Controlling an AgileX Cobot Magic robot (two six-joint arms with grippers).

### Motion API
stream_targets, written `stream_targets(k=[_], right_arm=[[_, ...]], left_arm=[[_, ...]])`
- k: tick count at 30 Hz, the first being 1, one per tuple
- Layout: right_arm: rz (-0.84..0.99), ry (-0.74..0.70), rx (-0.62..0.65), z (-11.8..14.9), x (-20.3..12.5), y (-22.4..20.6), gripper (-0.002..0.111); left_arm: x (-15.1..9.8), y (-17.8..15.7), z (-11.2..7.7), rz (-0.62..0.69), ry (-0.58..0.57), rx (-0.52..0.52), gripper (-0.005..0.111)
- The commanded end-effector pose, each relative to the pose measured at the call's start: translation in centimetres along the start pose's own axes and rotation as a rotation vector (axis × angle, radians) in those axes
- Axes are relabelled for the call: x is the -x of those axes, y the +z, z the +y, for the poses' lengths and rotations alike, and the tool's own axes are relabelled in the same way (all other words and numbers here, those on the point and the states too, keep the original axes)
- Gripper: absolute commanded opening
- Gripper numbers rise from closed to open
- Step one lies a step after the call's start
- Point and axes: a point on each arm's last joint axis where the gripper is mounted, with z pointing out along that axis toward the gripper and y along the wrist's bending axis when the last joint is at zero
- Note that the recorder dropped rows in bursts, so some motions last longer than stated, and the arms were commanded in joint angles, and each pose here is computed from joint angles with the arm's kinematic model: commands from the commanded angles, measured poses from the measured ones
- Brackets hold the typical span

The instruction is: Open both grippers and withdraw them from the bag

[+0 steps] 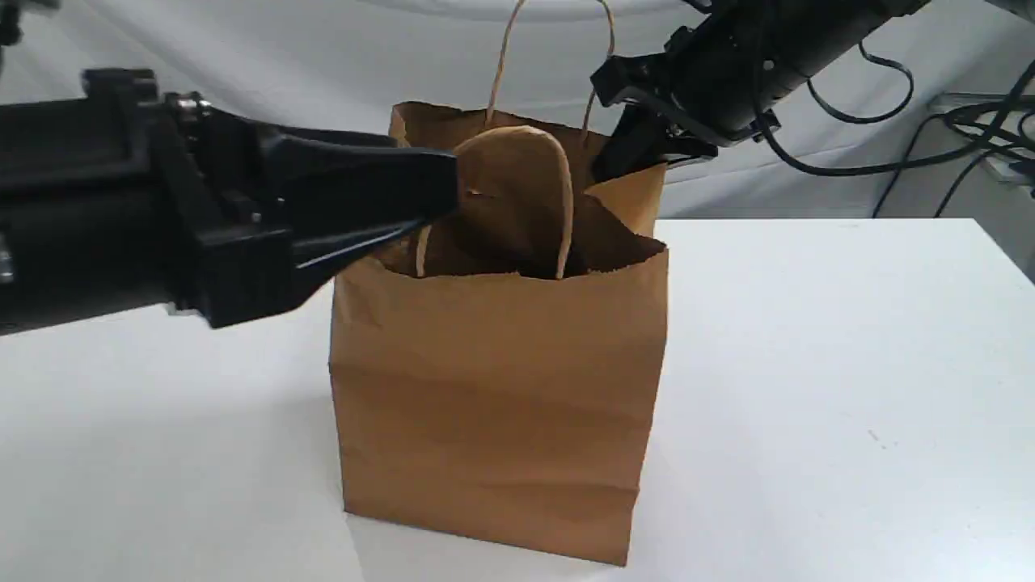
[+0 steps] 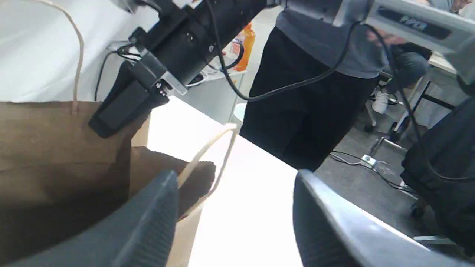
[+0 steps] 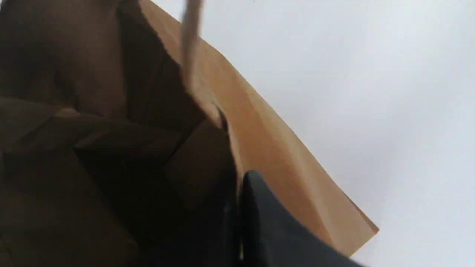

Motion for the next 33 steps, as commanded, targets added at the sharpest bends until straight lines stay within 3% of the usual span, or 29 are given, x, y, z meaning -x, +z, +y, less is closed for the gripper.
stream_targets(k=[1,6,11,15,24,33], right_arm=[[0.001,-0.006,-0.006,0.0,0.1,0.1,0.000],[0.001,-0.013,-0.006,0.0,0.1,0.1,0.009],[0.001,-0.014,-0.006,0.0,0.1,0.1,0.038],[0.001,-0.014,-0.006,0.0,0.1,0.1,0.050],[-0.017,-0.025,-0.012,0.5,0.1,-0.8,0.053],[-0.066,-0.095,-0.091,2.1,0.1,-4.5,0.053]], left_arm=[[0.0,-1.7,-1.1,0.029,0.014,0.010,0.049],[0.2,-3.7,-2.0,0.050,0.026,0.044,0.049],[0.4,-5.3,-2.8,0.037,0.045,0.065,0.049],[0.7,-6.0,-3.3,0.013,0.050,0.061,0.049],[0.1,-6.1,-3.2,0.074,0.048,0.073,0.049],[0.0,-6.1,-3.2,0.086,0.061,0.074,0.041]])
